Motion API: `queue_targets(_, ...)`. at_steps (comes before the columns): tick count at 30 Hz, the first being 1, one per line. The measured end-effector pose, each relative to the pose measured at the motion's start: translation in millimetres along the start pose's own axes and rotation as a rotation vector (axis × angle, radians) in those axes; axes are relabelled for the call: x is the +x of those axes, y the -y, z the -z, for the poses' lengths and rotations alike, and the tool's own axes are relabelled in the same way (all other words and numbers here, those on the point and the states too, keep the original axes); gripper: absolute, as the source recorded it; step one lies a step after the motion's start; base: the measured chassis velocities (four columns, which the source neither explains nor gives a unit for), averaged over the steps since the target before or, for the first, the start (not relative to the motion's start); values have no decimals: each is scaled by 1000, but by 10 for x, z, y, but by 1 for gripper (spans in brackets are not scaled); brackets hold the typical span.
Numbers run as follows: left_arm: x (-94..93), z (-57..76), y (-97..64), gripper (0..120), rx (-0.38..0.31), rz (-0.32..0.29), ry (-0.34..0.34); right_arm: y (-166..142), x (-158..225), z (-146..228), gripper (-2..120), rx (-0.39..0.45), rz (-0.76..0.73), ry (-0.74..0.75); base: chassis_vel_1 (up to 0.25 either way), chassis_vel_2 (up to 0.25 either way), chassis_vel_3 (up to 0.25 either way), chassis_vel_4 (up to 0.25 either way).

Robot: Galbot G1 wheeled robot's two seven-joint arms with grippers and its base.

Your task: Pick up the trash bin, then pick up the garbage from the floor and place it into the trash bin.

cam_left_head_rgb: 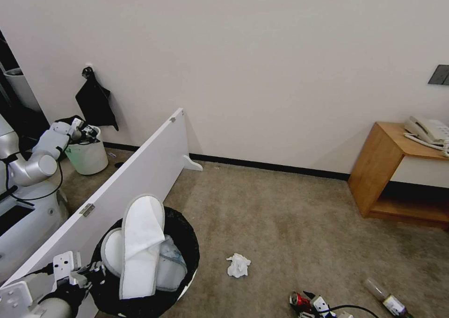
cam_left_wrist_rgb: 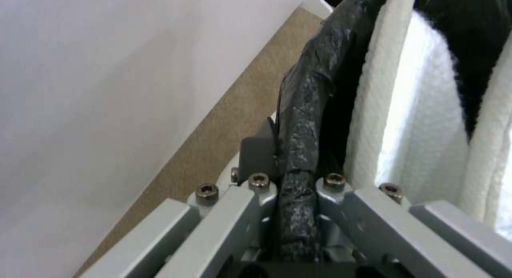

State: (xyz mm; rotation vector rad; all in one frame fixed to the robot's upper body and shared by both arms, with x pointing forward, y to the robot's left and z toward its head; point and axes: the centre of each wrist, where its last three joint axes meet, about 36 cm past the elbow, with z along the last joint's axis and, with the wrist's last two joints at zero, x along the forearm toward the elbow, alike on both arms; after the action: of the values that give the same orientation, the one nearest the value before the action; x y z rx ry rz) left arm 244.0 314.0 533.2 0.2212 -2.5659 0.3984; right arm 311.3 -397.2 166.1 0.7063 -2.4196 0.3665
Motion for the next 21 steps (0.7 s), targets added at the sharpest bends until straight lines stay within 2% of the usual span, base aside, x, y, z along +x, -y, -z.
queue_targets(1,-4,3,-2,2,0,0,1,-3,-4,-13,43,-1,5,-4,0,0,0,0)
queue_targets(8,-15,7,-10,2,1,0,0,-7,-31,-13,30,-4,17,-3,0,0,0,0)
queue_targets(18,-32,13,-16,2,2,-2,0,33,-7,16,29,-1,12,4,0,0,0,0)
queue_targets(20,-42,18,-17,2,-1,-3,1,102,53,104,19,11,-6,24,0,0,0,0)
queue_targets(21,-42,18,-17,2,-1,-3,1,102,53,104,19,11,-6,24,0,0,0,0)
